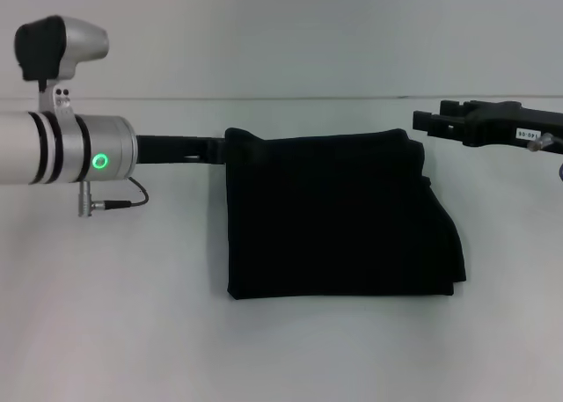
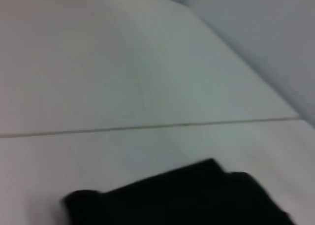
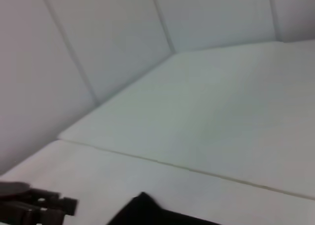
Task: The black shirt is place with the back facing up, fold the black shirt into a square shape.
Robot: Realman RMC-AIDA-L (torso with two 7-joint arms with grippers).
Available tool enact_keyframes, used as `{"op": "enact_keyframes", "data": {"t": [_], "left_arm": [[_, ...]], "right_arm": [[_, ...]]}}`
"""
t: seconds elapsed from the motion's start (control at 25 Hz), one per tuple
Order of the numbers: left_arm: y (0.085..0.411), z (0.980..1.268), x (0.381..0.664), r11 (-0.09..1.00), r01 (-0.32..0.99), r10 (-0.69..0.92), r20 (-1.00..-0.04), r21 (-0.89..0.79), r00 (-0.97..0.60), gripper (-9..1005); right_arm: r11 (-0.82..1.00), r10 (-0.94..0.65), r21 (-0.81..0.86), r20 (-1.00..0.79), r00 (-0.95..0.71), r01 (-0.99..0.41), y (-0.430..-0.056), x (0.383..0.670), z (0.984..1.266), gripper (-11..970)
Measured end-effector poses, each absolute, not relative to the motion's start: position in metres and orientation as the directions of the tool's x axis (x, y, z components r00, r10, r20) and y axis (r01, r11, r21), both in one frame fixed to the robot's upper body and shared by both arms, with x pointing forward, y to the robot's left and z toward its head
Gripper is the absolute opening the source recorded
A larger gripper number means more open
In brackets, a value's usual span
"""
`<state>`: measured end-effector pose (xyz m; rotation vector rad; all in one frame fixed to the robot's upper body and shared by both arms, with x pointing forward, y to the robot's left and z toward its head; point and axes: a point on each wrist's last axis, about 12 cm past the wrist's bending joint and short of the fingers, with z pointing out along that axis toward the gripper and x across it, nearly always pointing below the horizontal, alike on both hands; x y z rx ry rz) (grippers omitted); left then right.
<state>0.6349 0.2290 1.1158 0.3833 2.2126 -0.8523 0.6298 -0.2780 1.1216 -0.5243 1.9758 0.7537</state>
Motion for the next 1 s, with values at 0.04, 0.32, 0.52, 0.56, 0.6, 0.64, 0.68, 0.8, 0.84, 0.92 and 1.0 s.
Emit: {"op": "enact_keyframes", "data": {"t": [0.04,0.32,0.52,0.56,0.6,0.64,0.68,0.8,0.84,0.92,1.0], "left_arm": [[0.226,1.121,0.632,0.706,0.538,0.047,-0.727,-0.461,-0.685,742],[0.202,1.13,0.618,0.514,0.791,0.244,-0.828,-0.332,-0.505,777],[0.182,1.122,0.62,0.484,0.858,0.39,-0.834,-0.175,-0.39,773],[0.179,1.119,0.621,0.487,0.861,0.417,-0.827,-0.148,-0.378,773],[0.177,1.117,0.622,0.489,0.863,0.436,-0.821,-0.128,-0.369,773],[0.175,1.116,0.622,0.487,0.866,0.45,-0.817,-0.113,-0.36,772],[0.174,1.115,0.622,0.486,0.868,0.457,-0.816,-0.105,-0.355,772],[0.173,1.115,0.622,0.48,0.872,0.465,-0.816,-0.092,-0.342,771],[0.173,1.116,0.621,0.479,0.873,0.466,-0.817,-0.09,-0.34,771],[0.174,1.116,0.621,0.478,0.874,0.466,-0.817,-0.09,-0.339,770],[0.176,1.115,0.621,0.48,0.872,0.465,-0.816,-0.093,-0.343,770]], "right_arm": [[0.706,-0.066,0.291,-0.881,-0.469,-0.645,-0.278,0.628,1.122,603],[0.618,-0.146,0.236,-0.903,-0.404,-0.75,-0.263,0.615,1.117,718],[0.593,-0.222,0.232,-0.874,-0.433,-0.771,-0.252,0.616,1.114,719],[0.591,-0.233,0.232,-0.868,-0.439,-0.773,-0.251,0.616,1.114,719],[0.589,-0.246,0.229,-0.863,-0.442,-0.775,-0.25,0.616,1.113,719],[0.587,-0.259,0.225,-0.858,-0.444,-0.778,-0.25,0.616,1.113,719],[0.585,-0.272,0.221,-0.853,-0.445,-0.78,-0.25,0.616,1.112,719],[0.58,-0.305,0.208,-0.841,-0.446,-0.788,-0.25,0.615,1.11,716],[0.575,-0.313,0.203,-0.84,-0.442,-0.792,-0.25,0.615,1.109,715],[0.574,-0.315,0.202,-0.84,-0.441,-0.794,-0.25,0.614,1.109,712],[0.574,-0.316,0.201,-0.84,-0.441,-0.794,-0.251,0.614,1.109,711]]}}
